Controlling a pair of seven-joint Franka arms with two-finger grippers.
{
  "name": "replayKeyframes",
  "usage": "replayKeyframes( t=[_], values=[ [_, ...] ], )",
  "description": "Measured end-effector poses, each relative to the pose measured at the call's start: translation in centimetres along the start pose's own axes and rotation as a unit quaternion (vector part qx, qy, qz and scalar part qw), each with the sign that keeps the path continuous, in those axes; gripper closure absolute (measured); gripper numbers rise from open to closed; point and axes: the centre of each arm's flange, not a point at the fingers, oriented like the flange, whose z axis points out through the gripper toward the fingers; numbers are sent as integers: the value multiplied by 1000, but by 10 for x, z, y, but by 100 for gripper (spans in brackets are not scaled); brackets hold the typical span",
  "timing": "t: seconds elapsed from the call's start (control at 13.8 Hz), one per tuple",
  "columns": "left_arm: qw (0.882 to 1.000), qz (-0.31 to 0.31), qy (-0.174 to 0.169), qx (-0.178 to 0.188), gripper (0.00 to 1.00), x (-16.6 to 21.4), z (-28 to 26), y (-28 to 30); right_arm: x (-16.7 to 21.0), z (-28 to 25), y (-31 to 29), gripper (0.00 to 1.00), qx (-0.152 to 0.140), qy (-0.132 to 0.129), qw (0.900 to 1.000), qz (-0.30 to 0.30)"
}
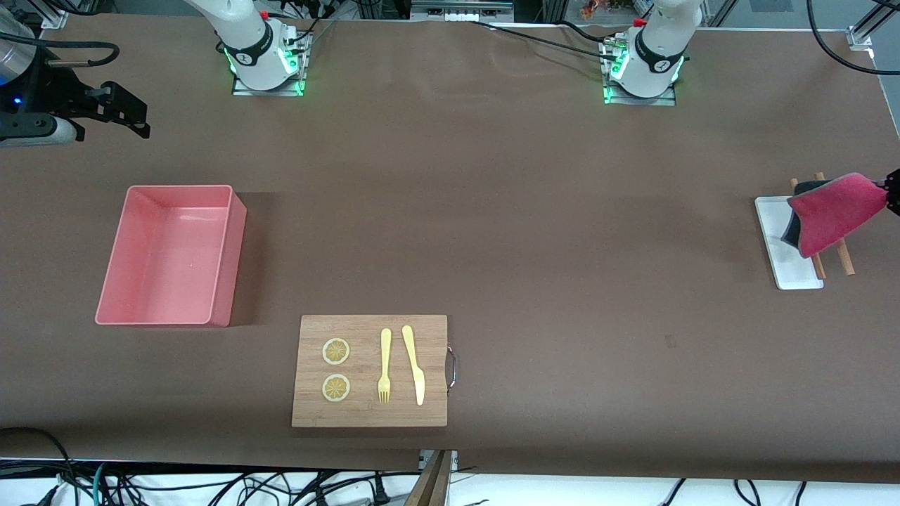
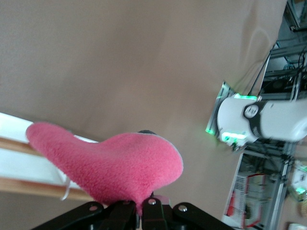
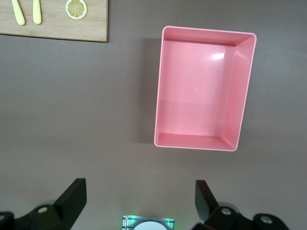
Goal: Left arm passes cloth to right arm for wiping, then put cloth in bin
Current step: 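Lift the pink cloth with the left gripper toward the table middle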
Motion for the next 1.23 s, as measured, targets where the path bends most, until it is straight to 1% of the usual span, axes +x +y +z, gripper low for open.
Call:
replayKeyframes(
  t=[0.07,0.14,0.29,0.43,0.58,0.65,0.72,0.87,0.94,1.01,1.08,1.16,1.23],
  values=[
    [1000,-26,-10,5,97,39,-11,19,1,1,0,0,0,-1,1000,0],
    [999,-52,-13,11,97,78,-19,40,2,2,0,0,0,-2,1000,0],
    [995,-101,-9,15,97,150,-26,78,3,4,1,0,0,-3,1000,1],
    [990,-143,4,1,97,213,-20,107,4,4,1,0,0,-1,1000,2],
    [982,-186,18,-28,97,267,-8,132,4,-1,2,0,0,5,1000,2],
    [979,-199,24,-41,97,293,-1,144,3,-6,1,0,0,9,1000,0],
    [977,-204,37,-51,97,321,4,156,3,-8,-2,0,0,10,1000,-4],
    [976,-194,74,-66,97,376,15,179,0,-5,-13,0,2,-4,1000,-22],
    [975,-187,90,-77,97,402,22,192,-2,-4,-24,0,6,-10,999,-43],
    [974,-181,104,-89,97,426,29,203,-4,-4,-38,0,13,-16,997,-73],
    [972,-175,120,-98,97,449,36,214,-8,-3,-54,0,27,-24,993,-109],
    [971,-169,135,-102,97,471,44,225,-11,-3,-70,0,49,-27,988,-145],
    [969,-167,148,-106,97,493,53,238,-12,-1,-83,0,81,-29,979,-184]
  ],
)
